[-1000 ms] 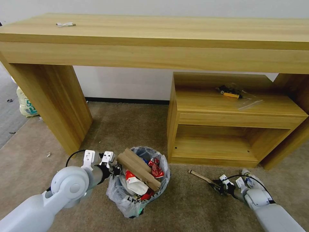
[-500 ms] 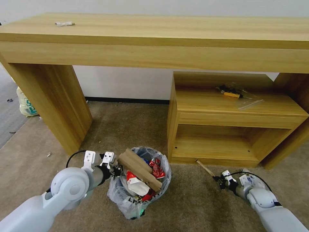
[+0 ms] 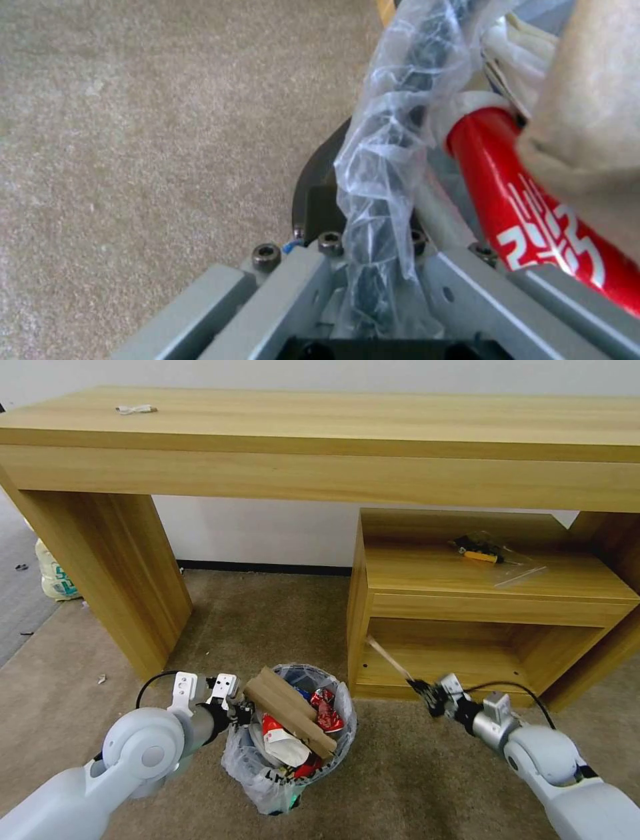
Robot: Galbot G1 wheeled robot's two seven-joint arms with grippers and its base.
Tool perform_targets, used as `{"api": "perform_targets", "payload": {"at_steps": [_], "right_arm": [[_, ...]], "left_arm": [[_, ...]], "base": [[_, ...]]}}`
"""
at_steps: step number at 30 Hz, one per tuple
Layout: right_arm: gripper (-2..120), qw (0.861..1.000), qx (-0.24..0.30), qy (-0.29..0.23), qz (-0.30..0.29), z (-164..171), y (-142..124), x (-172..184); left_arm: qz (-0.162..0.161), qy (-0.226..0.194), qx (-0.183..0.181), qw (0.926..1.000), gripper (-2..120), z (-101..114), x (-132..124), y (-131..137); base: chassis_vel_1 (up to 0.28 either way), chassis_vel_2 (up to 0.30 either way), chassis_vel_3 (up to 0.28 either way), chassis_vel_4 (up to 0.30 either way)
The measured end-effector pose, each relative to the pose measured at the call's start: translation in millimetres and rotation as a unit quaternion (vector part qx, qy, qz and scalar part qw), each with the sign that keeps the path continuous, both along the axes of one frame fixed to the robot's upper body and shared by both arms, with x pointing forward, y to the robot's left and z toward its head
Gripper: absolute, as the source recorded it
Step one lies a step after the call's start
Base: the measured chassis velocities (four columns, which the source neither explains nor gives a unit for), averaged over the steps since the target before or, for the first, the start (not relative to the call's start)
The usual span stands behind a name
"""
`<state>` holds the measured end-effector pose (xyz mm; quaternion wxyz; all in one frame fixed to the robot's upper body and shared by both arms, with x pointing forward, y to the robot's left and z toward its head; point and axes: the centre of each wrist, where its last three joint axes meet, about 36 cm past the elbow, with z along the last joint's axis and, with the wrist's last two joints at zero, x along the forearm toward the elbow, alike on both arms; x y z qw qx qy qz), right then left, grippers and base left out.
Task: Pick up the trash bin and place the garbage on the floor into it.
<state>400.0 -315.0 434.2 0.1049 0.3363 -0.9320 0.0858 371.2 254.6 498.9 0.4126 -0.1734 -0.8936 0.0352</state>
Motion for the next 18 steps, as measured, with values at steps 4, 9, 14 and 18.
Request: {"api": "perform_targets", "payload": {"at_steps": [4,9,14,18], "right_arm": [[0,0.997,0.059,-0.026,0.031,36.6,45.3,8.6],[0,0.991,0.121,-0.008,0.049,45.1,79.7,13.7],[0,0.985,0.155,0.014,0.075,38.1,116.8,17.2],[0,0.982,0.163,0.031,0.092,26.6,137.0,17.2]], "left_arm": [[-0.003,0.002,0.0,1.0,0,-4.4,3.1,-1.5],[-0.007,0.002,-0.003,1.0,0,-6.6,5.5,-3.6],[-0.007,0.0,0.002,1.0,0,-9.3,14.0,-5.0],[-0.013,0.0,0.002,0.9999,0,-8.3,20.5,-8.4]], "base": [[0.0,0.0,0.0,0.0],[0.0,0.0,0.0,0.0],[0.0,0.0,0.0,0.0],[0.0,0.0,0.0,0.0]]}}
